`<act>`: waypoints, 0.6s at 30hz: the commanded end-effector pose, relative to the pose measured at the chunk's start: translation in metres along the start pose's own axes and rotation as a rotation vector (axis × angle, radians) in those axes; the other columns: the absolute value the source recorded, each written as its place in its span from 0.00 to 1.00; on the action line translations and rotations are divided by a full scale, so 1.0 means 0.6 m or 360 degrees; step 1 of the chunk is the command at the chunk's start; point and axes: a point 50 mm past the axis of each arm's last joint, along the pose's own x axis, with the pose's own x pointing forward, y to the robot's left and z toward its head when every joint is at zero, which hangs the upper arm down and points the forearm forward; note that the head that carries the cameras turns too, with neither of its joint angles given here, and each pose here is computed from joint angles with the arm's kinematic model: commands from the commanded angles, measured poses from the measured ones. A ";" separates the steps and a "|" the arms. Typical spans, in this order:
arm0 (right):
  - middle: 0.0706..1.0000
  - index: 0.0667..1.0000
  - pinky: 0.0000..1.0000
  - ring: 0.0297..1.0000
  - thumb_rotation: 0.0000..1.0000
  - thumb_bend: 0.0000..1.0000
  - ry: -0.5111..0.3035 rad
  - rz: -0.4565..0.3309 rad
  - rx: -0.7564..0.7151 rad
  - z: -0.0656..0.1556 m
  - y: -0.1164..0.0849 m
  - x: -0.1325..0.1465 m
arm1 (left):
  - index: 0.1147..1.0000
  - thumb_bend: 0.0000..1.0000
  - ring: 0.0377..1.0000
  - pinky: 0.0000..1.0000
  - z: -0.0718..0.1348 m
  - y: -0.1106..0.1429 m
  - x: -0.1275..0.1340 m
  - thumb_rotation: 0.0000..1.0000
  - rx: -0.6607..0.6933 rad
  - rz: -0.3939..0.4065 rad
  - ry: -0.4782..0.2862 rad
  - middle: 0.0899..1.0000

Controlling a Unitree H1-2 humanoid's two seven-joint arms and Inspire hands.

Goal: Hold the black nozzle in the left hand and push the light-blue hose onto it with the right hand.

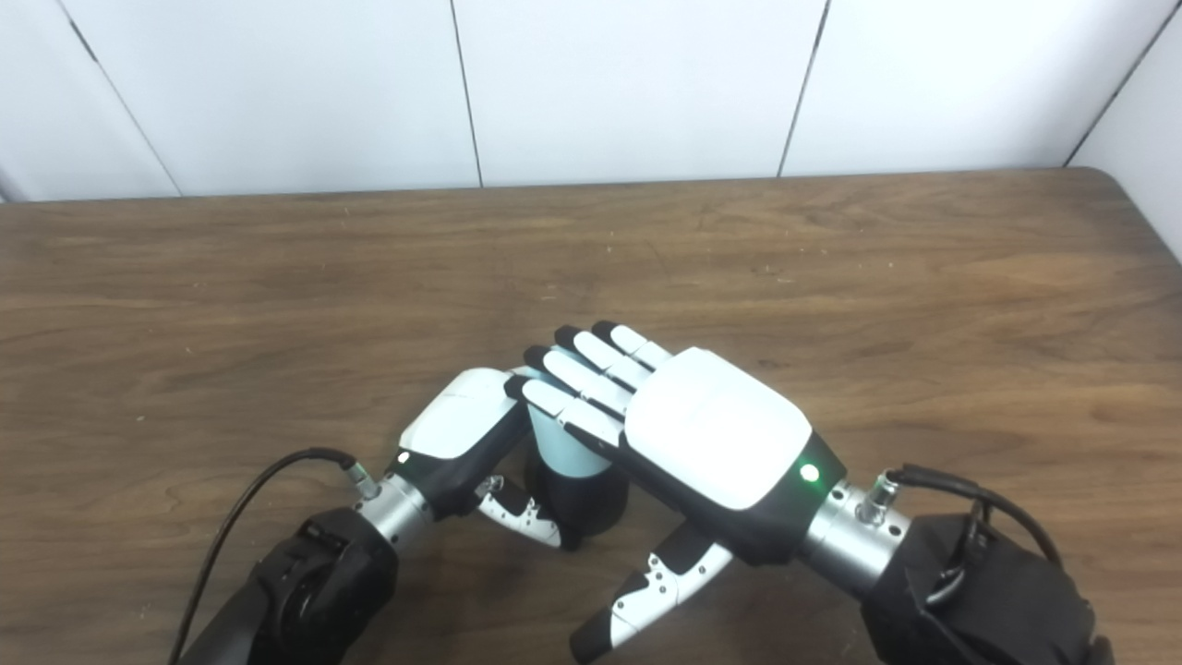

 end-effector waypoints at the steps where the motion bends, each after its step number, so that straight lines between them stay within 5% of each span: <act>1: 0.99 0.95 1.00 1.00 0.99 0.73 0.0038 0.0131 0.0004 -0.005 0.015 -0.006 | 0.42 0.52 0.62 0.90 -0.027 -0.058 -0.027 0.00 0.0000 -0.0332 0.0120 0.44; 18: 0.99 0.96 1.00 1.00 0.96 0.74 0.0087 0.0142 0.0092 -0.022 0.036 0.005 | 0.42 0.52 0.63 0.90 -0.030 -0.053 -0.029 0.00 0.0009 -0.0350 0.0118 0.45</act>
